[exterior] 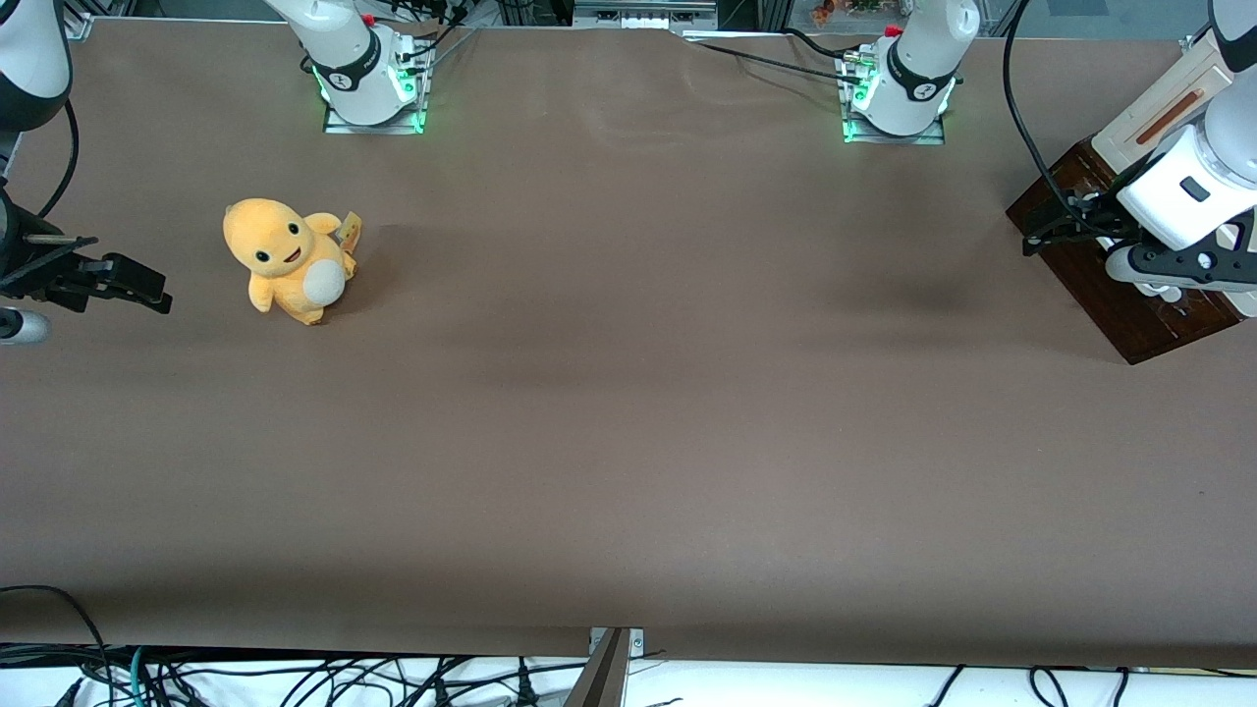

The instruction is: Open lower drawer with left arm only

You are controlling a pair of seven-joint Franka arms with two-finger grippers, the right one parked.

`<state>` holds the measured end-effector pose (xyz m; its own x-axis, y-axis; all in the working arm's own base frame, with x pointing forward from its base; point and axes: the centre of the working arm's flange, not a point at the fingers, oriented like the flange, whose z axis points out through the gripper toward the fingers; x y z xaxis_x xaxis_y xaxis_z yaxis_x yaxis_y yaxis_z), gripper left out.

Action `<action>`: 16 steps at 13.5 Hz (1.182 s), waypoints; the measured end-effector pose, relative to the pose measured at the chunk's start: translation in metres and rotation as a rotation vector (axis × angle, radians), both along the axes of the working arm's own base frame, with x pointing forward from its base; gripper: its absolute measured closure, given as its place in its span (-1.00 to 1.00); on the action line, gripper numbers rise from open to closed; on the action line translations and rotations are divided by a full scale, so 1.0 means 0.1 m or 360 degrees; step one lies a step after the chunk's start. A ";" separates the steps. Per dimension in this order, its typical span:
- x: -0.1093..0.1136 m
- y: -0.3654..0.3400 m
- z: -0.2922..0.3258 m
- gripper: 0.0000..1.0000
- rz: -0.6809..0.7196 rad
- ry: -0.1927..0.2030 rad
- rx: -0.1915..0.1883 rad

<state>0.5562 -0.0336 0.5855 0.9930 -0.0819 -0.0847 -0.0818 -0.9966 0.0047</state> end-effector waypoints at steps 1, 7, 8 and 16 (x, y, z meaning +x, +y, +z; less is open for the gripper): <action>0.00 0.00 0.00 -1.00 0.0000 0.0000 0.0000; 0.00 0.00 0.00 -1.00 0.0000 -0.0001 0.0000; 0.00 0.00 0.00 -1.00 0.0000 -0.0001 0.0000; 0.03 0.04 -0.08 -1.00 0.0030 0.0035 0.0002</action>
<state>0.5589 -0.0298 0.5777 0.9923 -0.0628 -0.1065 -0.0626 -0.9980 0.0053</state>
